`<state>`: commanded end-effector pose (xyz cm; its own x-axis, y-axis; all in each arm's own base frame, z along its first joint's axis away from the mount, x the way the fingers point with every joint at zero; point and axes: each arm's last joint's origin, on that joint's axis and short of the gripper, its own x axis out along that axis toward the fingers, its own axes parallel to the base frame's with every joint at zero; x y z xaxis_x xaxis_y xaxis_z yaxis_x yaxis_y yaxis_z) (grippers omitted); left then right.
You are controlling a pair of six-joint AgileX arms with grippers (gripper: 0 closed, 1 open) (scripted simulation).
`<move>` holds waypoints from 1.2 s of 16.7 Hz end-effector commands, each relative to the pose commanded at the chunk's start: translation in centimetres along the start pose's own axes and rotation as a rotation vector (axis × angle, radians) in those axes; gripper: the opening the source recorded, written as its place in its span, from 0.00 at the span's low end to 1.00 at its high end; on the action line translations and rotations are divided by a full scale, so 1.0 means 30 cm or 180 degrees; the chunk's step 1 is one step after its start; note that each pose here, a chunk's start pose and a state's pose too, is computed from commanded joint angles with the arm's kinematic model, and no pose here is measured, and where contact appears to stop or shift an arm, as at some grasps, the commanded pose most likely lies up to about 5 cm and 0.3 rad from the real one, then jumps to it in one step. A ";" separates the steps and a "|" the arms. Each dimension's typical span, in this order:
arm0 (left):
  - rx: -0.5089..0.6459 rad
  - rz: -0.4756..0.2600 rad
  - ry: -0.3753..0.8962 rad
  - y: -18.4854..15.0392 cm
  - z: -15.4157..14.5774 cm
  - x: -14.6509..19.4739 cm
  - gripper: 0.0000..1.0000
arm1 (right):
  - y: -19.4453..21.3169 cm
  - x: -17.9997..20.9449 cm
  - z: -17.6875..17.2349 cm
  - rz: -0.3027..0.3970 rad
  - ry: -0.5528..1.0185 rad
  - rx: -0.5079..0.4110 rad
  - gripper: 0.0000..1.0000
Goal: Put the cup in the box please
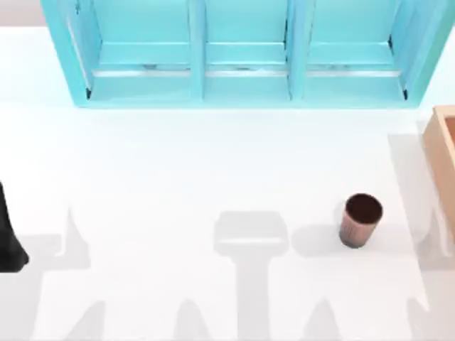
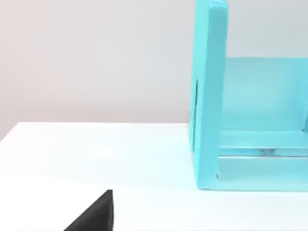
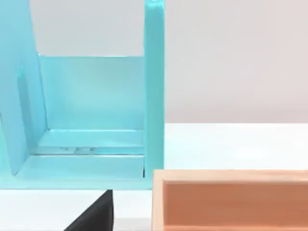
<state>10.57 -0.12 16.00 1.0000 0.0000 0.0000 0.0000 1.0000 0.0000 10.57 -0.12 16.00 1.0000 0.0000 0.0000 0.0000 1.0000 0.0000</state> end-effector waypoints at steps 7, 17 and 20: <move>0.0000 0.0000 0.0000 0.000 0.000 0.000 1.00 | 0.016 0.009 0.086 0.0128 0.0466 0.0132 1.00; 0.0000 0.0000 0.0000 0.000 0.000 0.000 1.00 | 0.177 0.326 0.391 0.0350 0.2997 0.0377 1.00; 0.0000 0.0000 0.0000 0.000 0.000 0.000 1.00 | 0.272 0.477 0.395 0.0271 0.3782 0.0306 1.00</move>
<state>10.57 -0.12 16.00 1.0000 0.0000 0.0000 0.0000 1.0000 0.0000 24.87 8.05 27.84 0.3710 0.1171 -0.9212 -0.0157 0.9927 0.1198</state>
